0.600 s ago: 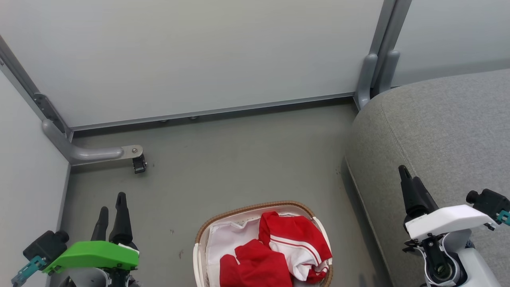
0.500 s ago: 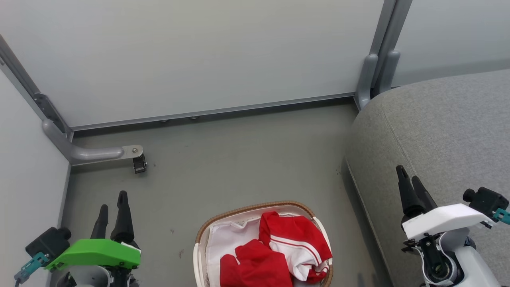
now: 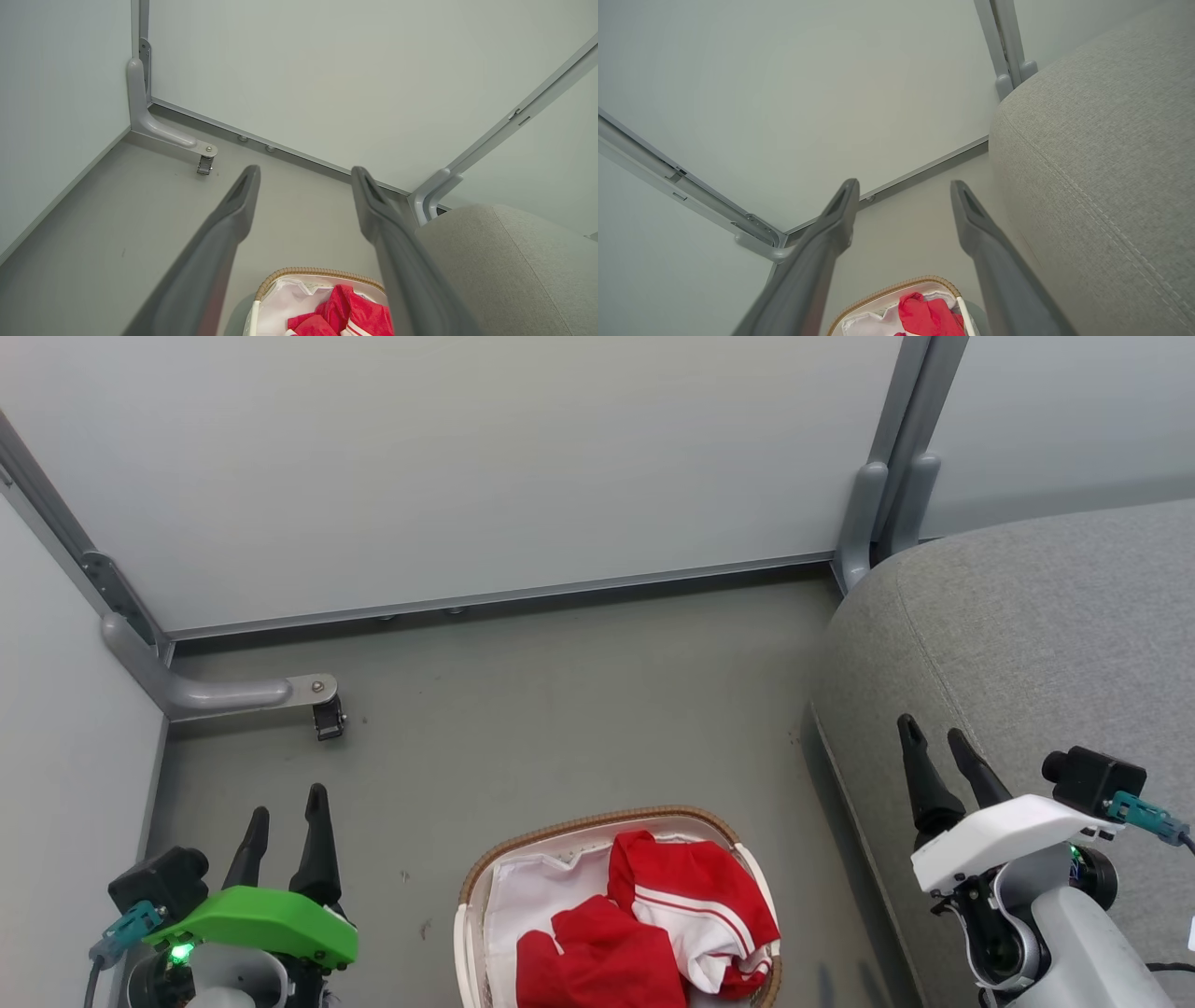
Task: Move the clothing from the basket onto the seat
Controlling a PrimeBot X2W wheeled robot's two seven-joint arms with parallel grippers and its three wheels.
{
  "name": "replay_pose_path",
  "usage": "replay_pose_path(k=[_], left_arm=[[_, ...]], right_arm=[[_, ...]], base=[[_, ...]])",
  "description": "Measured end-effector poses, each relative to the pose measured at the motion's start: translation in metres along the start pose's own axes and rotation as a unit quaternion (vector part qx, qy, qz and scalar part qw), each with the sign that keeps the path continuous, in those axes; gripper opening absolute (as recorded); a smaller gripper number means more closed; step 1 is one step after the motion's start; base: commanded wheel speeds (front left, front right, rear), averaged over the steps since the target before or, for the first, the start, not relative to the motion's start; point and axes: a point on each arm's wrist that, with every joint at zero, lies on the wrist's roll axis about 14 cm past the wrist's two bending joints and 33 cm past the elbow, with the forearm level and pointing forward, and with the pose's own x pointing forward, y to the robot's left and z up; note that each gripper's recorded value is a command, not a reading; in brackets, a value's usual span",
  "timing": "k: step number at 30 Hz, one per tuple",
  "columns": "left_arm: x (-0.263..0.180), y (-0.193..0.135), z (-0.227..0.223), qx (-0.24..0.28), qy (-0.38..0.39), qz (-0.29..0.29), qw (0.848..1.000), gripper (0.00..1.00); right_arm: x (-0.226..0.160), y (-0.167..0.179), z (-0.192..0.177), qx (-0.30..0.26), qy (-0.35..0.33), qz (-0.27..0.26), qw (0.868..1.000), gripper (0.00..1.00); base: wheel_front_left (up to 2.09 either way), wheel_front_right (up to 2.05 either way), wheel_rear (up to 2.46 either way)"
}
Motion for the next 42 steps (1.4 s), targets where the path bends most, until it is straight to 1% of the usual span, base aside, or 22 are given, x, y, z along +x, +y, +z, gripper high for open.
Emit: replay_pose_path(k=[9,22,32,37,42], left_arm=[[0.001,-0.003,-0.001,0.055,-0.001,-0.008,0.998,1.0],[0.001,-0.009,-0.009,0.115,0.004,-0.015,0.993,1.0],[0.0,-0.011,-0.014,0.144,0.004,-0.016,0.99,1.0],[-0.001,-0.012,-0.014,0.146,-0.001,-0.016,0.989,1.0],[-0.006,-0.011,-0.018,0.162,0.001,-0.016,0.987,1.0]], right_arm=[[0.003,0.003,-0.006,-0.053,0.007,0.006,0.999,1.0],[0.006,0.015,-0.012,-0.12,0.005,0.024,0.992,1.0],[0.004,0.022,-0.019,-0.157,0.007,0.036,0.987,1.0],[0.001,0.021,-0.024,-0.172,0.012,0.037,0.984,1.0],[-0.003,0.017,-0.029,-0.188,0.017,0.035,0.981,1.0]], base=[[0.0,0.0,0.0],[0.0,0.0,0.0],[0.0,0.0,0.0],[0.0,0.0,0.0],[0.0,0.0,0.0]])
